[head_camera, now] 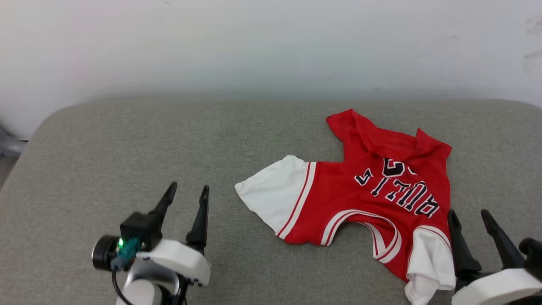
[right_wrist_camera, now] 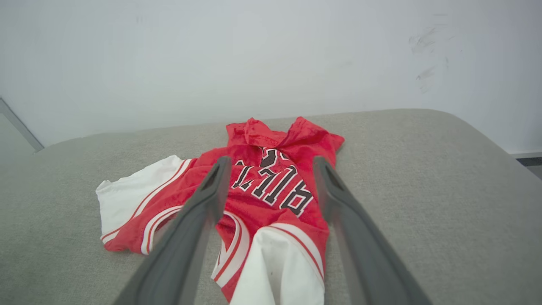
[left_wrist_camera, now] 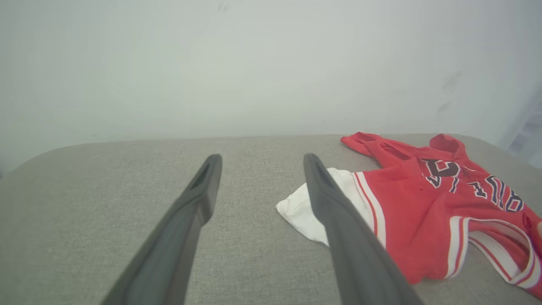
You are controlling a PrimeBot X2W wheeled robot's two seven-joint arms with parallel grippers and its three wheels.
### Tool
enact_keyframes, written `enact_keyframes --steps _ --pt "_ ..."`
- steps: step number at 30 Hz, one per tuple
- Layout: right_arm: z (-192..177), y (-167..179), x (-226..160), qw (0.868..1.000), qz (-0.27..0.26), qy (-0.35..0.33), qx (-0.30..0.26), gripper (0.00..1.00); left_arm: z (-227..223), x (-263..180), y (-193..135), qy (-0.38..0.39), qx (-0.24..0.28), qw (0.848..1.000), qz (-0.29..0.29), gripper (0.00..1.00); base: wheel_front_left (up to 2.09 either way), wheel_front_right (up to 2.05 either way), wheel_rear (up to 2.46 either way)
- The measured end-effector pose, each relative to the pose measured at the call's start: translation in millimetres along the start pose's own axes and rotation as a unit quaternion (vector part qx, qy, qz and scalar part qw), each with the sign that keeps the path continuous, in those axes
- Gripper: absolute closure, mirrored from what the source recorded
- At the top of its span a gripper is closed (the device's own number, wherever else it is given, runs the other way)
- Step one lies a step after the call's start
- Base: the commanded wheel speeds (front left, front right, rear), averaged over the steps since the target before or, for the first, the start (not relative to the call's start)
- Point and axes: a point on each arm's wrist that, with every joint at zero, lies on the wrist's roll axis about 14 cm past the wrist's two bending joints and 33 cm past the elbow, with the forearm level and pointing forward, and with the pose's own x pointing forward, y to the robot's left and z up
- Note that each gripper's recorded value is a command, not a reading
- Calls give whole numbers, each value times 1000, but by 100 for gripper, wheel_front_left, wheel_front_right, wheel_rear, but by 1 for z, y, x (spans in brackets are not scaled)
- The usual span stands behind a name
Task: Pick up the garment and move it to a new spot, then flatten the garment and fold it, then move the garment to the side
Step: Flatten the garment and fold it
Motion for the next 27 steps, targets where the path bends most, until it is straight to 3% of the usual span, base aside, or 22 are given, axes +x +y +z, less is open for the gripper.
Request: enact_keyframes --steps 6,12,22,27 --pt "9 8 12 1000 11 -16 3 0 2 39 -21 27 10 998 -57 0 0 0 0" --pt "-1 9 31 1000 13 -4 6 0 -53 72 -27 175 11 980 -89 0 0 0 0" --pt "-31 -7 41 999 -11 37 15 0 -149 70 -27 400 11 910 -109 0 0 0 0" --pt "-37 -11 43 999 -17 45 20 0 -168 63 -37 483 48 863 -139 0 0 0 0"
